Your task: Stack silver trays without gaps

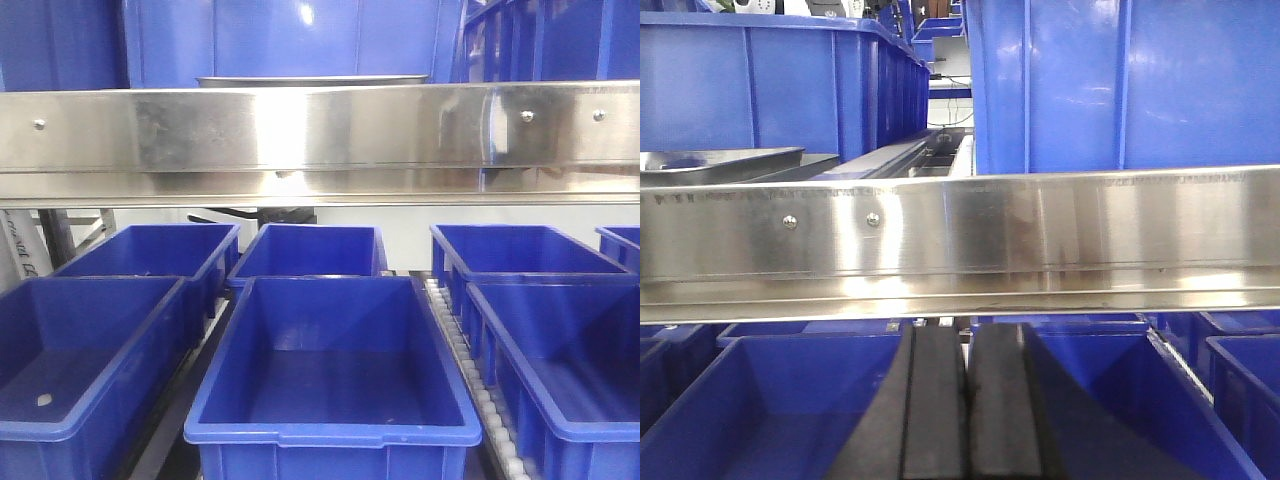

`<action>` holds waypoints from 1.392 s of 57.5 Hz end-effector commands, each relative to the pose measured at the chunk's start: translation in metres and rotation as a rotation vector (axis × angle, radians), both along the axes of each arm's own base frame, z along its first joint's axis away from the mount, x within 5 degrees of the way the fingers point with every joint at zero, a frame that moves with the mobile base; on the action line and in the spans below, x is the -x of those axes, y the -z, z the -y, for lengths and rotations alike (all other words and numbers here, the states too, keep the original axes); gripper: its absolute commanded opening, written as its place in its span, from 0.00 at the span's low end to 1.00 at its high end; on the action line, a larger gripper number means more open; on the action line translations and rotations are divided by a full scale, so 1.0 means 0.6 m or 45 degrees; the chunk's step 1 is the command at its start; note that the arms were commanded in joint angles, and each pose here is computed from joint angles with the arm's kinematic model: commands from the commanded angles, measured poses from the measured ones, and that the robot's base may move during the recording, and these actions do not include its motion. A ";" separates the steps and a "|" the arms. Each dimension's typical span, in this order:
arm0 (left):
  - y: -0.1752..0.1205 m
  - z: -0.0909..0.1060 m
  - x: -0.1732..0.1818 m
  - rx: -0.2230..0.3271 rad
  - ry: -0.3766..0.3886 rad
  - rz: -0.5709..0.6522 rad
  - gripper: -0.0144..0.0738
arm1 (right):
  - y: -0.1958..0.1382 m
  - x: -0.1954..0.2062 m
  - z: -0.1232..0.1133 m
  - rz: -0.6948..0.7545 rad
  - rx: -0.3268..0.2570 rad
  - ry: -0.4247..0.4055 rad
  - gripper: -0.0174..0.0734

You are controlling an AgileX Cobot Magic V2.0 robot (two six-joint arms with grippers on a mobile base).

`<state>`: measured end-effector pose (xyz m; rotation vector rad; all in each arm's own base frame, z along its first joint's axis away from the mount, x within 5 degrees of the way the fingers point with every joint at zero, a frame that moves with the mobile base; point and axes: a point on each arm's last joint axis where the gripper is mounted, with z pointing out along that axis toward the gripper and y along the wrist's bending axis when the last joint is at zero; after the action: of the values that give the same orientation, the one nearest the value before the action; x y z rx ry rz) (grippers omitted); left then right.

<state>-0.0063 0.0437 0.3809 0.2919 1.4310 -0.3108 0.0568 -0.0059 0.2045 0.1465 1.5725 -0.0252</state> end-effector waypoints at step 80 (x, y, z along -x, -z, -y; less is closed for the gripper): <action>0.235 0.085 -0.092 0.022 -0.311 -0.086 0.18 | -0.003 0.001 0.000 0.028 0.002 0.003 0.11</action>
<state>0.0470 -0.0064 0.2468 0.0750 1.5439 -0.1321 0.0568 -0.0059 0.2045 0.1477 1.5723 -0.0241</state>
